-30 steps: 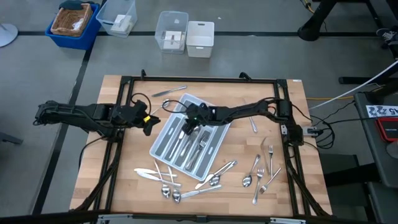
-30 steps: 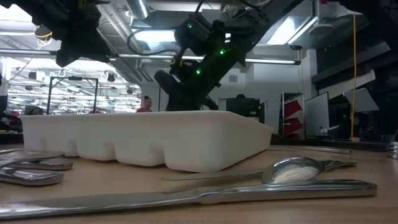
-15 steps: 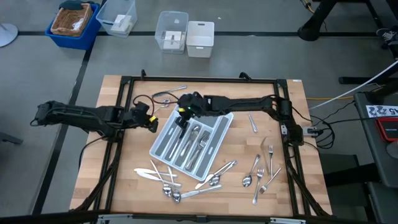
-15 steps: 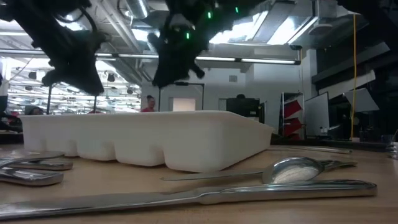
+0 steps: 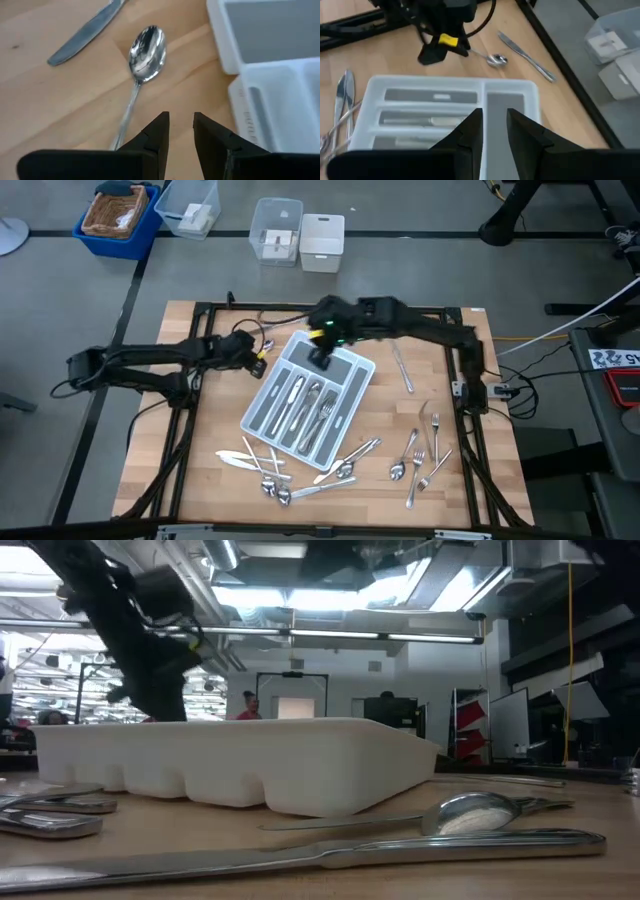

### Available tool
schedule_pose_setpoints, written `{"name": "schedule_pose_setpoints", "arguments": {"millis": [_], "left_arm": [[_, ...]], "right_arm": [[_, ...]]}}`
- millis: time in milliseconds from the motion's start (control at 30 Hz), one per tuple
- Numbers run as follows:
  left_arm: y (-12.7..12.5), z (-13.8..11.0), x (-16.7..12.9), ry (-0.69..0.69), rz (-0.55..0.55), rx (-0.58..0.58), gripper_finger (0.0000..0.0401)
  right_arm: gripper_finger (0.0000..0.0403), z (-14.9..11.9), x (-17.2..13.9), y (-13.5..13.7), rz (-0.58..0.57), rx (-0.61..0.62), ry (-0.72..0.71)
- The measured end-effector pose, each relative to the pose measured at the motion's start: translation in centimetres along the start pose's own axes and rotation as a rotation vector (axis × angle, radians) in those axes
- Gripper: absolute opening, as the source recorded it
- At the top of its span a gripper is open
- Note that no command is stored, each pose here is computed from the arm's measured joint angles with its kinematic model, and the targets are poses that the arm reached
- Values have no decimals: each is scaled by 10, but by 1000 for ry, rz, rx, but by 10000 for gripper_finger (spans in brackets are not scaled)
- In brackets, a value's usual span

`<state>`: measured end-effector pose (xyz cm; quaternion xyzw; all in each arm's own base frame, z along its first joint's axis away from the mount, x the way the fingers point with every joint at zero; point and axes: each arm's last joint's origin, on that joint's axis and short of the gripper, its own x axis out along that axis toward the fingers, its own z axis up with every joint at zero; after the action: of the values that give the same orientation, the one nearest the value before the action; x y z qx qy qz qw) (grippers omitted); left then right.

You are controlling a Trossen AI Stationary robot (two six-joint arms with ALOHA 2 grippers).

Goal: Sort silverware
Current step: Put the silver spoon into the white cutlery tray

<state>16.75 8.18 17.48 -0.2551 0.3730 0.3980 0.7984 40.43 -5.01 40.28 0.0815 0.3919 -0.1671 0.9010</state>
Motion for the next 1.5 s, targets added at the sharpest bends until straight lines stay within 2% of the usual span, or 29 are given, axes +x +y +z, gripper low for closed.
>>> {"name": "schedule_pose_setpoints", "arguments": {"millis": [133,300,500,667,867,1033,1133,1300,1500], "left_arm": [[11,4,21,79,15,47,76],[24,5,39,144,77,45,76],[29,8,47,137,87,88,76],[29,13,53,99,78,133,76],[33,10,66,151,105,136,76],[34,6,73,190,124,150,76],[34,5,72,191,123,141,66],[34,6,69,177,119,83,12],[33,7,66,164,99,-3,13]], "right_arm": [[89,-13,-49,-12,-49,33,50],[89,-29,-99,-25,-111,68,75],[89,-47,-139,-39,-228,96,87],[89,-57,-160,-45,-232,112,51],[89,-78,-158,-49,-252,108,116],[89,-108,-150,-54,-284,143,201],[89,-129,-142,-57,-314,196,253],[89,-169,-125,-62,-356,303,294],[89,-209,-93,-64,-333,411,284]]}}
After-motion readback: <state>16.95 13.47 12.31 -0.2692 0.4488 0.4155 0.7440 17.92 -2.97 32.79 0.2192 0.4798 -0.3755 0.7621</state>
